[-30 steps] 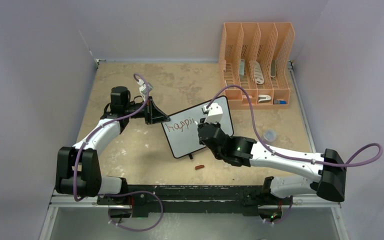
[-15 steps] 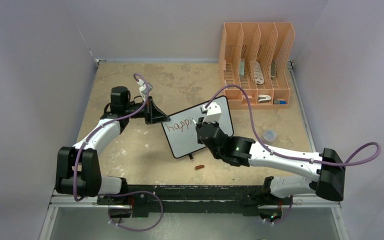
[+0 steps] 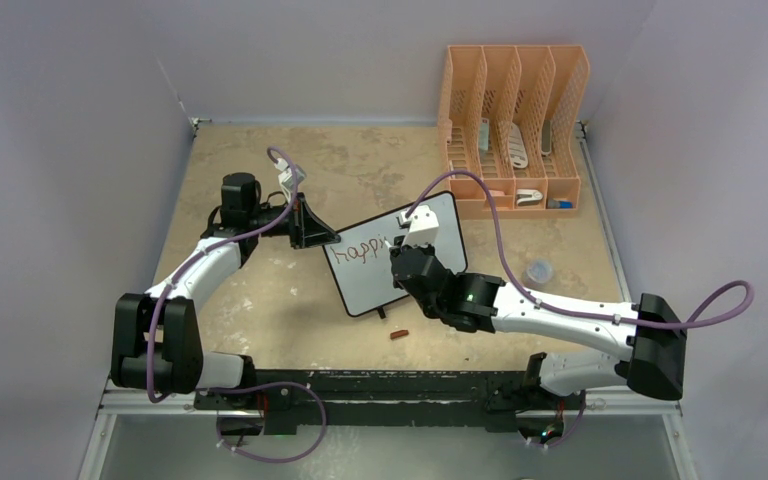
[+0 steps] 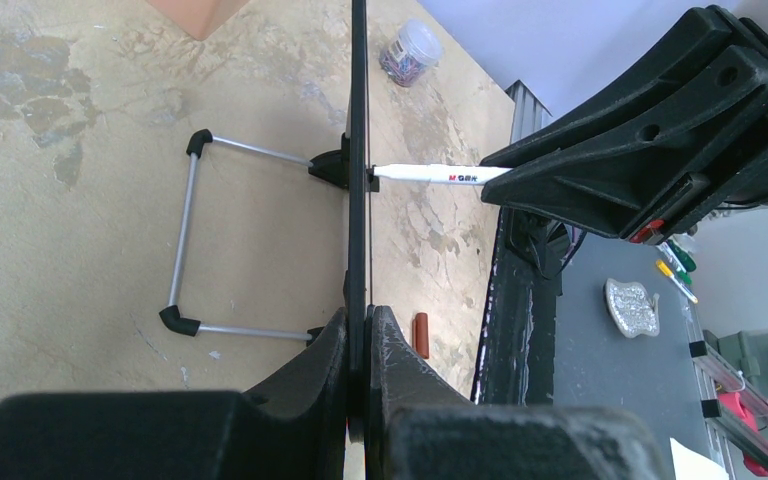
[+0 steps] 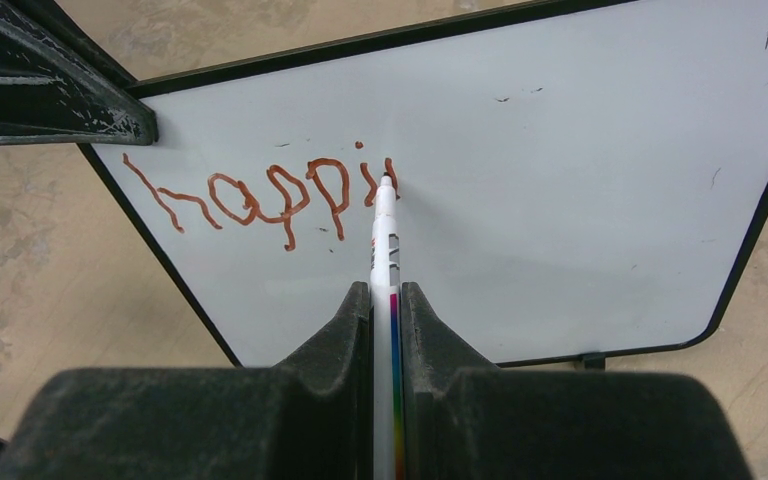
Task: Write a sentence on the whiteboard
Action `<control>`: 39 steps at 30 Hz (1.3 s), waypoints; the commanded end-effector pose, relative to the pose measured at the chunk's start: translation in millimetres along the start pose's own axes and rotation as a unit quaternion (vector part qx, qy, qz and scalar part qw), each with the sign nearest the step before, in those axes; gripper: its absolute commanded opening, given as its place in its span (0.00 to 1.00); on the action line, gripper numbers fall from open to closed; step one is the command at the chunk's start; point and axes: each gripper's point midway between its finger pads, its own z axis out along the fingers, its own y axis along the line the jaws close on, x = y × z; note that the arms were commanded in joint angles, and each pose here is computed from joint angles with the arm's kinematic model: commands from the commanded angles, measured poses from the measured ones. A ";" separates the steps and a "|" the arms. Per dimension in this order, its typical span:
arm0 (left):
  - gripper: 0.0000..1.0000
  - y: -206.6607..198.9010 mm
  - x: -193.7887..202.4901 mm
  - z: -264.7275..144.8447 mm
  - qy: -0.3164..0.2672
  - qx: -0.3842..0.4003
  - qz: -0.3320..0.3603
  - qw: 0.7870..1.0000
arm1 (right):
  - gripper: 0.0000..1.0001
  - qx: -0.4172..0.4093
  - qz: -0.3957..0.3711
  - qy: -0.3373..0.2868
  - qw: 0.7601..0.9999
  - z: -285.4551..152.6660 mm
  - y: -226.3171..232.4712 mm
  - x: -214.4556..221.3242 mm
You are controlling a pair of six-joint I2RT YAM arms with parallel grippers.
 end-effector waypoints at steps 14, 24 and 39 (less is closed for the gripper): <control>0.00 0.0 9.1 5.3 0.016 0.004 -0.007 1.000 | 0.00 0.038 0.018 -0.039 0.998 1.2 -16.7 -21.4; 0.00 0.5 9.2 5.3 0.016 0.003 -0.007 1.000 | 0.00 0.045 0.025 -0.022 0.998 -1.5 -23.8 -10.0; 0.00 0.7 9.3 5.4 0.016 0.003 -0.008 1.000 | 0.00 0.033 0.024 0.007 0.999 -4.8 -23.3 4.8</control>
